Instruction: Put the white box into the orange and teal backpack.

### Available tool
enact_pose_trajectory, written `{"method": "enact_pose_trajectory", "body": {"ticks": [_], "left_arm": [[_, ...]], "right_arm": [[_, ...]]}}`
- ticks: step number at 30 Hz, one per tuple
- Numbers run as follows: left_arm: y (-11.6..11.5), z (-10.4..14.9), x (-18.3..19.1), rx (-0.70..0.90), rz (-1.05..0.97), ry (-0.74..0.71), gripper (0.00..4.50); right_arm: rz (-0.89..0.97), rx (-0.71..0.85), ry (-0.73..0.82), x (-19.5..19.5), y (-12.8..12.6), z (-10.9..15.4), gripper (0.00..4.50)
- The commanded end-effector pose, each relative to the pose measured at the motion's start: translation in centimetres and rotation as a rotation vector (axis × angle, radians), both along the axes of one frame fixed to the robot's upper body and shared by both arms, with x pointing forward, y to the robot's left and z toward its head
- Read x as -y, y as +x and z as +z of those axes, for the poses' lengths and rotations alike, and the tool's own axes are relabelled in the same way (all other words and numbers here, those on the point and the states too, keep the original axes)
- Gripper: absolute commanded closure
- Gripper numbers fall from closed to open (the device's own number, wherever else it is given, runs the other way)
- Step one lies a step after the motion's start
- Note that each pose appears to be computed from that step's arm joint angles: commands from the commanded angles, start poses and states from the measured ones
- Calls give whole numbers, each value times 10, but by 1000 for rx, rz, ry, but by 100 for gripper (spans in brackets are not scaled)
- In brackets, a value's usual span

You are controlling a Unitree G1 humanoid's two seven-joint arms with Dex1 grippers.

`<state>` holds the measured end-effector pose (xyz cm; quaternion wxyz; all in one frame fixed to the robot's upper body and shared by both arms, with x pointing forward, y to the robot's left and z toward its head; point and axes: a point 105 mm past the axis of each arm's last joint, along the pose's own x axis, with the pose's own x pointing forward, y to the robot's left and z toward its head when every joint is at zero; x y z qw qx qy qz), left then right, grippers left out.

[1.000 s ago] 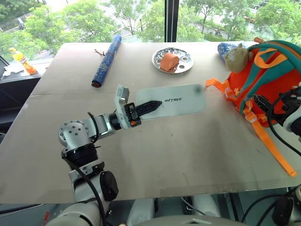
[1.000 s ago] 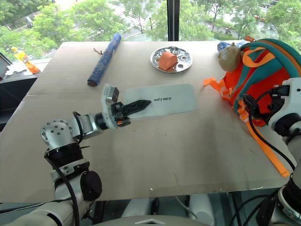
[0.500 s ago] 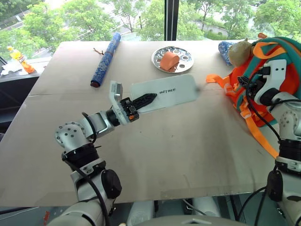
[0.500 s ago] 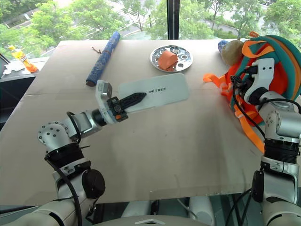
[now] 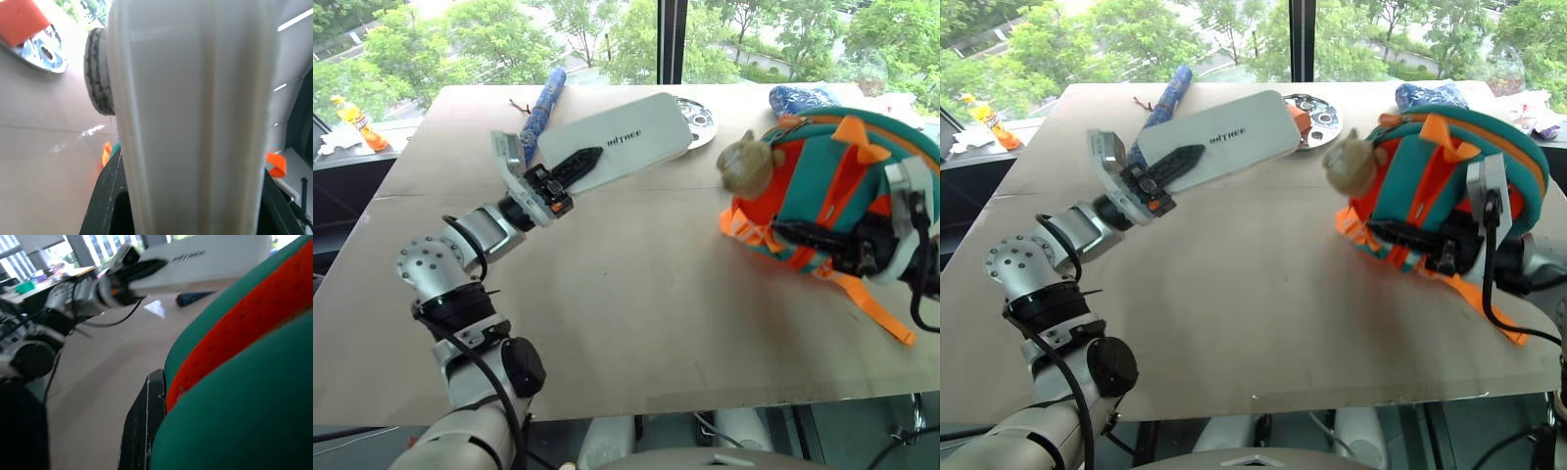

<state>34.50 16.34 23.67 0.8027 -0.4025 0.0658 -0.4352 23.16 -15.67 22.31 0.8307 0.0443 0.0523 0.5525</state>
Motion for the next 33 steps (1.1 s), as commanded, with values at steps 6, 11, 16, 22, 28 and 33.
{"method": "enact_pose_trajectory", "body": {"ticks": [6, 11, 16, 22, 28, 33], "left_arm": [[-24, 31, 49, 433, -211, 178, 342], [-29, 20, 77, 642, -276, 320, 342], [-24, 7, 97, 812, -333, 438, 342], [-20, -10, 111, 974, -479, 575, 342], [-14, -4, 160, 1078, -564, 609, 342], [-16, 10, 227, 1006, -627, 619, 342]], "right_arm": [[-125, 22, -53, 34, -21, 11, 448], [-172, 20, -71, 50, -27, 13, 448], [-186, 10, -98, 59, -35, 11, 448], [-235, 37, -135, 69, -32, 11, 448], [-214, 50, -138, 63, -30, 9, 448], [-159, 69, -120, 44, -24, 7, 448]]}}
